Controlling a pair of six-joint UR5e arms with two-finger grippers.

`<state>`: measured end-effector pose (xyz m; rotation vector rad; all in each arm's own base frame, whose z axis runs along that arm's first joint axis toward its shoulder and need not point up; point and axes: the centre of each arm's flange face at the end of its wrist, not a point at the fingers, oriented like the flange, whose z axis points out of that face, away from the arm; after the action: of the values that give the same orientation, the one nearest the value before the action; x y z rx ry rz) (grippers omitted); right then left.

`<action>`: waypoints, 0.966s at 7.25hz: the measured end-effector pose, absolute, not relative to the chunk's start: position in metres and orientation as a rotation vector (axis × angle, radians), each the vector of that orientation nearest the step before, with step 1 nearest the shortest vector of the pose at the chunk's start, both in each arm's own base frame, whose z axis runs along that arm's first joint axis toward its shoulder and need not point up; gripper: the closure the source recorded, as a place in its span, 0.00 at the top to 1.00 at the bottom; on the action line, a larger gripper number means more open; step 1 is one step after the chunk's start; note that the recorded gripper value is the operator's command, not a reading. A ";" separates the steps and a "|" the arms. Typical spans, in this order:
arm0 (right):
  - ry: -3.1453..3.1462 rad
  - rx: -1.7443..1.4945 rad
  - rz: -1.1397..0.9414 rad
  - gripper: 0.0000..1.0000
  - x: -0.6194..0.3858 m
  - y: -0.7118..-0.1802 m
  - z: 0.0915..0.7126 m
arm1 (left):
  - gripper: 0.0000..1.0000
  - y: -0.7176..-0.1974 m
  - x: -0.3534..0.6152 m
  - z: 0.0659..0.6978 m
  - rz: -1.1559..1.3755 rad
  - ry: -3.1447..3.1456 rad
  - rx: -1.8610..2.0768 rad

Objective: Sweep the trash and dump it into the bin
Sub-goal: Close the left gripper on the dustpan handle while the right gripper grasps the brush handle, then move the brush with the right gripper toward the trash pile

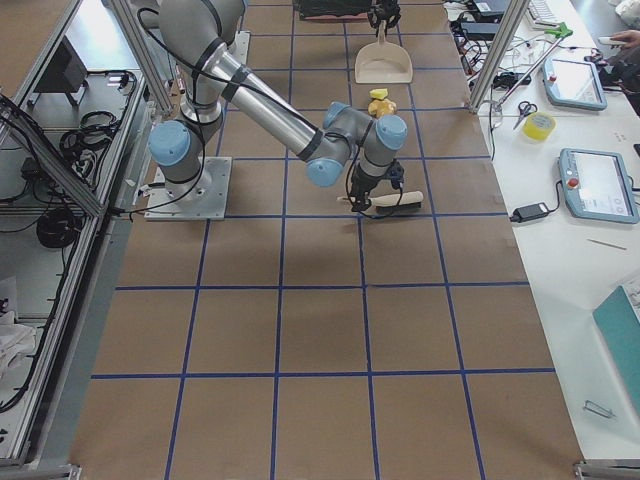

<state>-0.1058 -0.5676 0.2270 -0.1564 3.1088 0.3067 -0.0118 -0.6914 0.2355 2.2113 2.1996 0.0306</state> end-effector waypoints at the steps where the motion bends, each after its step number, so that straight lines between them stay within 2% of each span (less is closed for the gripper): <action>1: 3.108 -0.156 0.308 0.46 -0.106 -0.567 0.227 | 0.00 -0.692 -0.015 0.235 0.054 2.176 2.218; 3: 3.107 -0.158 0.302 0.25 -0.105 -0.568 0.229 | 0.00 -0.692 -0.021 0.236 0.086 2.143 2.224; 4: 3.106 -0.160 0.298 0.02 -0.105 -0.568 0.230 | 0.00 -0.692 -0.023 0.237 0.093 2.136 2.226; 7: 3.095 -0.164 0.314 0.00 -0.103 -0.567 0.233 | 0.00 -0.692 -0.025 0.235 0.118 2.123 2.223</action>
<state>-0.1027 -0.5670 0.2325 -0.1637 3.0950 0.3135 -0.0254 -0.6920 0.2355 2.2230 2.1233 0.1184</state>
